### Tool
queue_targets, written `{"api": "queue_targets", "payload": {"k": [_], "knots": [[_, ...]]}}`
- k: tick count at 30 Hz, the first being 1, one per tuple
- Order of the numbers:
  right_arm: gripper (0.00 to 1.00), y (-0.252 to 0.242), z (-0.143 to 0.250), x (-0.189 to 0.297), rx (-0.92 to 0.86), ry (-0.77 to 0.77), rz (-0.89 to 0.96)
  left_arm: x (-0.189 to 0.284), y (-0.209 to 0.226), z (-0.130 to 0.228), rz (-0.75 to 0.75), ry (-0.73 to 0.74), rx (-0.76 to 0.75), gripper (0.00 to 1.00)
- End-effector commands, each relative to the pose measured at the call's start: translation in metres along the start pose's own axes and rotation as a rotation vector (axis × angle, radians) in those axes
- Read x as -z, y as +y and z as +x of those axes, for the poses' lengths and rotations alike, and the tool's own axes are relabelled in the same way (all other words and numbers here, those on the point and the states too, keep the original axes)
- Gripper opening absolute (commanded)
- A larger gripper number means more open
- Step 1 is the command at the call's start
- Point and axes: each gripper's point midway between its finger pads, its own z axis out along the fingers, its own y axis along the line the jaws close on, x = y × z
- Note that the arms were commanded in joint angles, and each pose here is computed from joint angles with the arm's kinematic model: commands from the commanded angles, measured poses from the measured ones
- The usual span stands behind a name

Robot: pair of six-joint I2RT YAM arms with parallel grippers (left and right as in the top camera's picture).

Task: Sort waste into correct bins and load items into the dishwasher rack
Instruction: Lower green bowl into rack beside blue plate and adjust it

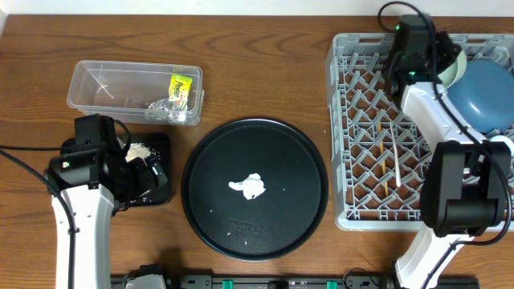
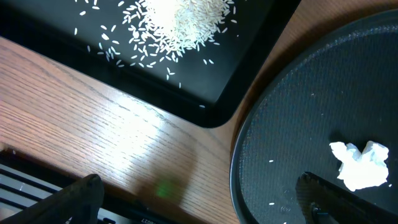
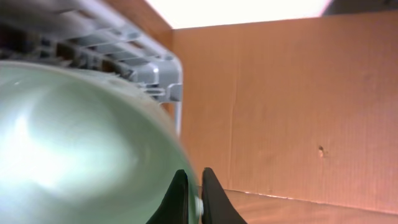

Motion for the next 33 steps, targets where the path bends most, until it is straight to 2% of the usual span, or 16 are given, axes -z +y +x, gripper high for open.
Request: {"api": "queue_targets", "payload": {"k": [1, 7, 33], "knots": [[0.02, 0.010, 0.002, 0.005, 0.019, -0.011, -0.018, 0.003, 0.003, -0.003, -0.016, -0.014, 0.009, 1.00], [0.02, 0.013, 0.007, 0.008, -0.011, 0.009, -0.006, 0.003, 0.003, -0.003, -0.016, -0.014, 0.010, 1.00], [0.07, 0.035, -0.031, 0.077, 0.022, -0.084, 0.010, 0.003, 0.003, -0.003, -0.016, -0.015, 0.010, 1.00]]}}
